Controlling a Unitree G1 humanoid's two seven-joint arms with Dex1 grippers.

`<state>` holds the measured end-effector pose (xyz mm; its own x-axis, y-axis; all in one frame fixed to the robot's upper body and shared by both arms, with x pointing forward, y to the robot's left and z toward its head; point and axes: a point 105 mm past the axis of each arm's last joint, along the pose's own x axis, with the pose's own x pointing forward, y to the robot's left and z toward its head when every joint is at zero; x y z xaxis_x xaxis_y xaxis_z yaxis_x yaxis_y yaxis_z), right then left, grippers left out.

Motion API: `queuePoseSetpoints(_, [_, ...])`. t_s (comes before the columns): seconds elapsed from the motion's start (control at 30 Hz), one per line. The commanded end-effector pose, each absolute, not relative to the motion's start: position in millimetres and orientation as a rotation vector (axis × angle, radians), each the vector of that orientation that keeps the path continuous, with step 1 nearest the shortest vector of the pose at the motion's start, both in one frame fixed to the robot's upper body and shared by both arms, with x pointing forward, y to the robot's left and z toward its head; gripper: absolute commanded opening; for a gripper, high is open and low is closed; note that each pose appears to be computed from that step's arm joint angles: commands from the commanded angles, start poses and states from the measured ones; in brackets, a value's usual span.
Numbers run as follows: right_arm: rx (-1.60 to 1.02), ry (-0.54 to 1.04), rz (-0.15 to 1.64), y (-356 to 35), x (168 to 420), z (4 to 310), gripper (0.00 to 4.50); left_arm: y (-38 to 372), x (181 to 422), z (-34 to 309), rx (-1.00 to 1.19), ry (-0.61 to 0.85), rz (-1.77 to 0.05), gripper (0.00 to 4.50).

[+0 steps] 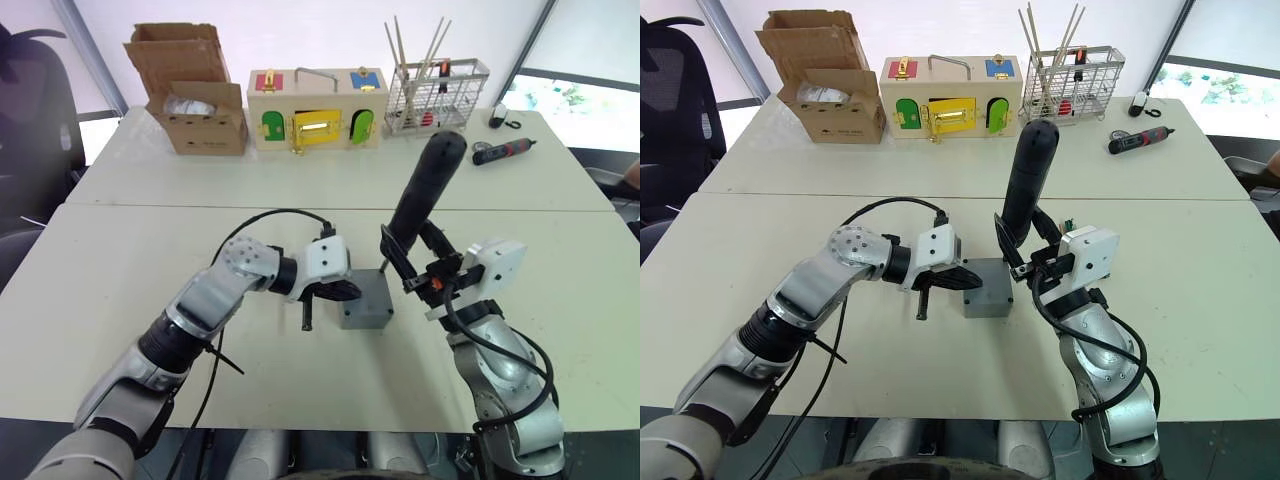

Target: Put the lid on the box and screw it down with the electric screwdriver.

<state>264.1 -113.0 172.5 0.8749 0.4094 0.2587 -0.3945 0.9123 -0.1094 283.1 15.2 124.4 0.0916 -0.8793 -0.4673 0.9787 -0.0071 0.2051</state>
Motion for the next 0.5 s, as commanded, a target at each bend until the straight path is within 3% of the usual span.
queuePoseSetpoints(0.03, [-0.046, -0.098, 0.434, -111.6, 266.8, 128.8, 1.98, 14.8, 279.1, 117.3, 0.555, 0.258, -1.500, 0.00])
queuePoseSetpoints(0.33, [-0.069, -0.139, 0.428, -116.4, 268.3, 143.9, 1.98, 13.2, 278.5, 114.9, 0.546, 0.265, -1.503, 0.00])
queuePoseSetpoints(0.5, [-0.084, -0.252, 0.452, -127.0, 266.0, 197.5, 1.98, 16.8, 283.2, 116.1, 0.523, 0.255, -1.486, 0.00])
